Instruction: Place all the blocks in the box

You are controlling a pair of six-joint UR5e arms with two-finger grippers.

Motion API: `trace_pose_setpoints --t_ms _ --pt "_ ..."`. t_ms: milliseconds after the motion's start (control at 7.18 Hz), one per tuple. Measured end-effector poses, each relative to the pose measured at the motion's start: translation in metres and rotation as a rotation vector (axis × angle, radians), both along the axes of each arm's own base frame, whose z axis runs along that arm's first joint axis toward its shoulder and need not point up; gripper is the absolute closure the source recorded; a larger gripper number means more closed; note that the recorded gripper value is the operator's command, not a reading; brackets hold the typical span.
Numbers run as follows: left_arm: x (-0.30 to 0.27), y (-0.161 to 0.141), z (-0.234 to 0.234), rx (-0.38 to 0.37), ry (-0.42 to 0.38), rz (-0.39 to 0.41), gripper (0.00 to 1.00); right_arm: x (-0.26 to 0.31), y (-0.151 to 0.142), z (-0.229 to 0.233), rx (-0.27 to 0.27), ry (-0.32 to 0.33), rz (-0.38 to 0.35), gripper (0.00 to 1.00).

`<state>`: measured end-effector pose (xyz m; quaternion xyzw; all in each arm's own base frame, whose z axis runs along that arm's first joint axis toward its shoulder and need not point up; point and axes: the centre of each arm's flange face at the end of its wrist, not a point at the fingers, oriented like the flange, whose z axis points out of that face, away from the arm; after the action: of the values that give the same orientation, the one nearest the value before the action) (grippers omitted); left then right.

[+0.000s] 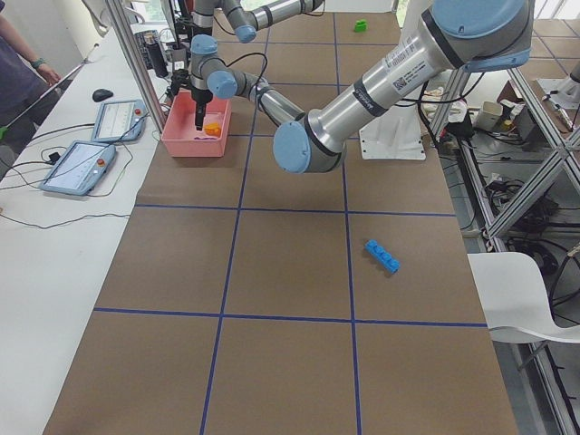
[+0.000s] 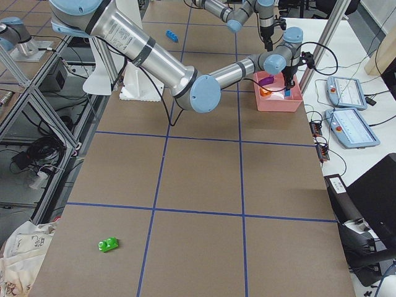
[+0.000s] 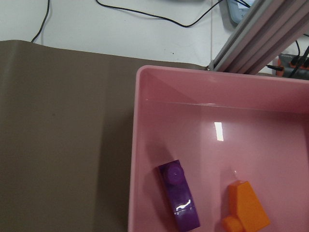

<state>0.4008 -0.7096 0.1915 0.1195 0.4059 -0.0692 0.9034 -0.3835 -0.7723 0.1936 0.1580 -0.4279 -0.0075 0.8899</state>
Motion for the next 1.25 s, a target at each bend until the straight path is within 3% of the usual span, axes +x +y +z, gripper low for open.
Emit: trace_pose_setpoints --t_ms 139,278,418,835,1253 --pt "-0.027 0.015 0.032 0.013 -0.027 0.036 0.00 -0.025 0.007 -0.013 0.007 0.009 0.010 0.76" --pt "-0.054 0.039 0.068 0.027 -0.060 0.079 0.00 -0.048 0.015 -0.023 0.011 0.016 0.020 0.12" --pt "-0.081 0.068 0.105 0.047 -0.093 0.122 0.00 -0.063 0.021 -0.028 0.012 0.015 0.037 0.02" --pt "-0.155 0.168 0.194 0.084 -0.157 0.210 0.00 -0.077 0.026 -0.029 0.000 -0.003 0.079 0.01" --pt "-0.206 0.255 0.242 0.073 -0.182 0.262 0.00 -0.055 0.027 -0.029 -0.037 -0.033 0.064 0.01"
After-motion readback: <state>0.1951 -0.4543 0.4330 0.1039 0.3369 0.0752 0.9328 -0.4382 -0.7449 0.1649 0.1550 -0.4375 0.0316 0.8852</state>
